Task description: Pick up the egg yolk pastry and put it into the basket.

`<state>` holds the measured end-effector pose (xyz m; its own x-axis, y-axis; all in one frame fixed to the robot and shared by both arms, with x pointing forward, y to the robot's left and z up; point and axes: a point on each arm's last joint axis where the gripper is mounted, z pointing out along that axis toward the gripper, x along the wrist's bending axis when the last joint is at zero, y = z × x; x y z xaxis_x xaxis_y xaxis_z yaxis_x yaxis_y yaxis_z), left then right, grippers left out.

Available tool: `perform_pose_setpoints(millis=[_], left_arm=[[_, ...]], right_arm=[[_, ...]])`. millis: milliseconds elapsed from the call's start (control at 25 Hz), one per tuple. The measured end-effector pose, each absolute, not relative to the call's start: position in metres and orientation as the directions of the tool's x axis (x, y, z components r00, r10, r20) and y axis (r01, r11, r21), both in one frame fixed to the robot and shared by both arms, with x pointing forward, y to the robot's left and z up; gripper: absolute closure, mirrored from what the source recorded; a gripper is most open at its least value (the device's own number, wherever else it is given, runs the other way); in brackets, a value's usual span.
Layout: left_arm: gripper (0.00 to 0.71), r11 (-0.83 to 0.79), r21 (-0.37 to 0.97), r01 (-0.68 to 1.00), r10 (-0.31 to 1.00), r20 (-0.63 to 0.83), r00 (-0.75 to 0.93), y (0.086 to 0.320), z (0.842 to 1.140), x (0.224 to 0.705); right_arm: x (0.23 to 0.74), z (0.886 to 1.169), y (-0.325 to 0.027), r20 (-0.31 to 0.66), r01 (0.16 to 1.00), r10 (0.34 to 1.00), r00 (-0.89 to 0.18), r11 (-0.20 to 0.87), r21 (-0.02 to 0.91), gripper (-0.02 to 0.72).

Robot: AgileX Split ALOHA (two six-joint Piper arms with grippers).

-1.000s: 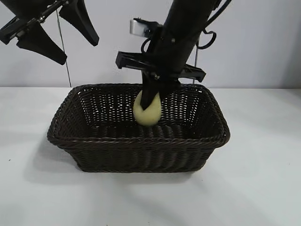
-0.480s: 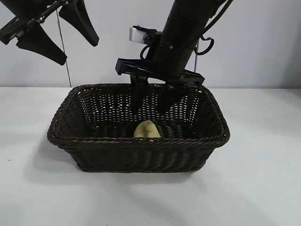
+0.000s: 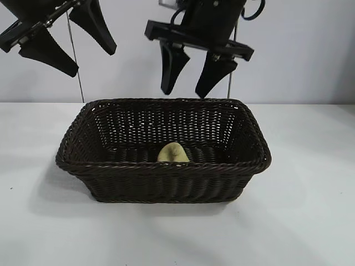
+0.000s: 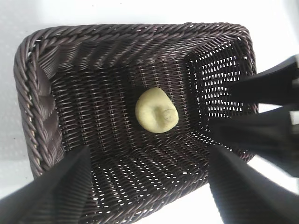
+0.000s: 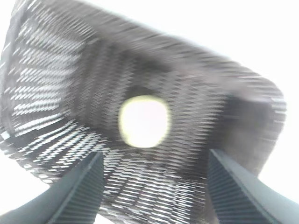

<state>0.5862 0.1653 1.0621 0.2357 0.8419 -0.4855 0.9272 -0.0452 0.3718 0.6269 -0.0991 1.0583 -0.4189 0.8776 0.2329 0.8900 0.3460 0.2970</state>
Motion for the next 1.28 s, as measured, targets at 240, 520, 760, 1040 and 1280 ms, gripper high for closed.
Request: perform_pose_setpoints(millis=[240,520,760,1040,1280], left_arm=[[0.196,-0.046,0.371,0.927,0.842,-0.486,0.236,0.165,1.062,0.586],[0.196,-0.046,0.371,0.927,0.842,-0.486,0.236,0.165,1.062,0.586],[0.196,-0.046,0.371,0.927,0.842,-0.485,0.236,0.165,1.062,0.586],[0.196,-0.046,0.371,0.927,0.842,-0.485,0.236,0.165,1.062,0.586],[0.196,-0.047,0.372,0.927,0.843,-0.484,0.236,0.165,1.062,0.586]], right_arm=[[0.634,1.086,-0.146,0.214,0.895,0.904,-0.370,0.285,0.344,0.237],[0.642,1.096,-0.186,0.191,0.906,0.936,-0.295,0.211,0.367,0.237],[0.643,1.096,-0.192,0.190,0.909,0.940,-0.283,0.200,0.367,0.237],[0.633,1.105,-0.197,0.150,0.901,0.947,-0.285,0.212,0.378,0.237],[0.611,1.100,-0.203,0.140,0.913,0.946,-0.293,0.233,0.335,0.237]])
